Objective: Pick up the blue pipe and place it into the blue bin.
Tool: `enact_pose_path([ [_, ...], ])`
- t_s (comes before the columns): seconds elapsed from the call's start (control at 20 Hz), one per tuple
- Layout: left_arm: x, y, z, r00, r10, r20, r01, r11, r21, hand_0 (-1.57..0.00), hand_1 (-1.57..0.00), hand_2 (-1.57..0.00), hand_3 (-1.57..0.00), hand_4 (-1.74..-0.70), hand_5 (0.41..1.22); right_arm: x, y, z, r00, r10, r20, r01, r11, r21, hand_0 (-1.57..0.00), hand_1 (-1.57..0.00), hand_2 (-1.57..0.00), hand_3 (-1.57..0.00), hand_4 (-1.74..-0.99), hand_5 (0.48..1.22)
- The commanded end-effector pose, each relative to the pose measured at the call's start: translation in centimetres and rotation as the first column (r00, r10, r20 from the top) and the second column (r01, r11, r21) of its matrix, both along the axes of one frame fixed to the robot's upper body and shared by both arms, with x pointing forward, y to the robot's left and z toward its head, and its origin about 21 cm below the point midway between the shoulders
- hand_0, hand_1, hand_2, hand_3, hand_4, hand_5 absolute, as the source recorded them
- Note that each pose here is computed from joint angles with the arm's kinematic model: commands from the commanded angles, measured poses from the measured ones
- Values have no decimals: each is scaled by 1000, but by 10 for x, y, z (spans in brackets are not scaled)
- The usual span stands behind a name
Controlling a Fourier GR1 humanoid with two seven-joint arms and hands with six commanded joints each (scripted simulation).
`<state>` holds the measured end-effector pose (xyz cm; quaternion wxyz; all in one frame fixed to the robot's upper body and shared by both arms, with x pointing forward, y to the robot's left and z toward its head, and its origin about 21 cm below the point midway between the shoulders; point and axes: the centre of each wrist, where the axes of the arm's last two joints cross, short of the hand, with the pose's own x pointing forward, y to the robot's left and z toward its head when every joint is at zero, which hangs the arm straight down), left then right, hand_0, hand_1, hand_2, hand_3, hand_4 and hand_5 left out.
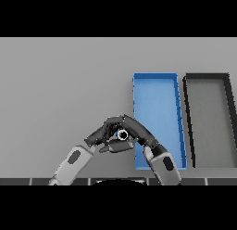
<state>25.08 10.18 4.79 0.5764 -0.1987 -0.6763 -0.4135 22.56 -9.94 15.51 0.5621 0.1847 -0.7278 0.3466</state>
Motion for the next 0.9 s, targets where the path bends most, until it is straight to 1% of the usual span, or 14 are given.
enact_pose_path([
  [0.0, 0, -2, -2, 1000, 6, -10, -6, 999, -42, -1063, -1017, -969, -939, -1607, 1221, 1, 2, 1, 1000, 14, -25, -13, 1000, 13, -1134, -1124, -1145, -957, -1562, 666],
  [0.05, -1, -2, -4, 1000, 3, -22, -5, 998, -69, -1164, -1128, -1051, -1065, -1634, 1221, 1, 0, -2, 999, 26, -42, -25, 999, 36, -1221, -1214, -1230, -1080, -1526, 728],
  [0.1, -2, -2, -6, 999, 8, -40, -12, 994, -107, -1246, -1217, -1115, -1166, -1655, 1221, 4, 1, -4, 998, 32, -45, -29, 997, 65, -1291, -1285, -1298, -1178, -1495, 826],
  [0.2, -3, -6, -6, 998, 10, -62, -19, 989, -147, -1363, -1344, -1254, -1312, -1686, 1221, 3, 1, -10, 999, 37, 9, -38, 993, 116, -1392, -1388, -1396, -1320, -1452, 968],
  [0.25, -4, -7, -6, 998, 8, -62, -17, 988, -155, -1404, -1390, -1310, -1364, -1697, 1221, 2, -1, -9, 998, 34, 56, -39, 995, 95, -1428, -1425, -1431, -1370, -1441, 1019],
  [0.3, -1, -5, -3, 998, 7, -64, -16, 989, -147, -1438, -1426, -1348, -1405, -1706, 1221, 2, -1, -7, 996, 29, 81, -35, 996, 77, -1456, -1454, -1459, -1410, -1447, 1059],
  [0.4, 0, -4, -1, 998, 1, -61, -11, 987, -160, -1486, -1478, -1390, -1465, -1719, 1221, -1, 2, -4, 996, 39, 78, -44, 997, 63, -1498, -1496, -1500, -1468, -1465, 1118],
  [0.5, -2, -1, -1, 998, 9, -70, -20, 986, -164, -1516, -1512, -1388, -1503, -1727, 1221, -1, 1, -5, 997, 28, 68, -34, 996, 81, -1524, -1523, -1525, -1505, -1475, 1155],
  [0.55, -3, 2, -1, 999, 7, -44, -15, 986, -166, -1435, -1354, -1221, -1333, -1648, 1221, -2, 4, -5, 997, 28, 68, -36, 993, 110, -1533, -1533, -1534, -1518, -1480, 1168],
  [0.6, 1, 3, -3, 1000, -1, 2, 1, 990, -142, -1157, -1083, -977, -1066, -1535, 1221, -2, 4, -6, 999, 21, 50, -27, 992, 123, -1541, -1540, -1542, -1529, -1483, 1179],
  [0.7, 3, 5, -2, 998, -52, 43, 54, 997, -49, -740, -693, -625, -682, -1307, 1221, -1, 5, -7, 999, 14, 36, -18, 994, 107, -1552, -1551, -1552, -1544, -1488, 1194],
  [0.75, 5, 10, 0, 996, -68, 62, 70, 997, -30, -592, -554, -500, -546, -1216, 1221, -1, 4, -4, 999, 11, 41, -16, 994, 107, -1556, -1555, -1556, -1549, -1490, 1199],
  [0.8, 4, 9, -3, 995, -76, 70, 77, 997, -15, -473, -443, -399, -436, -1143, 1187, -1, 4, -4, 999, 11, 32, -14, 996, 90, -1559, -1558, -1559, -1554, -1491, 1204],
  [0.85, 6, 10, -2, 994, -78, 75, 78, 997, -5, -378, -354, -319, -349, -1088, 1113, -1, 7, -4, 999, 18, 30, -20, 996, 86, -1561, -1561, -1561, -1557, -1492, 1207],
])
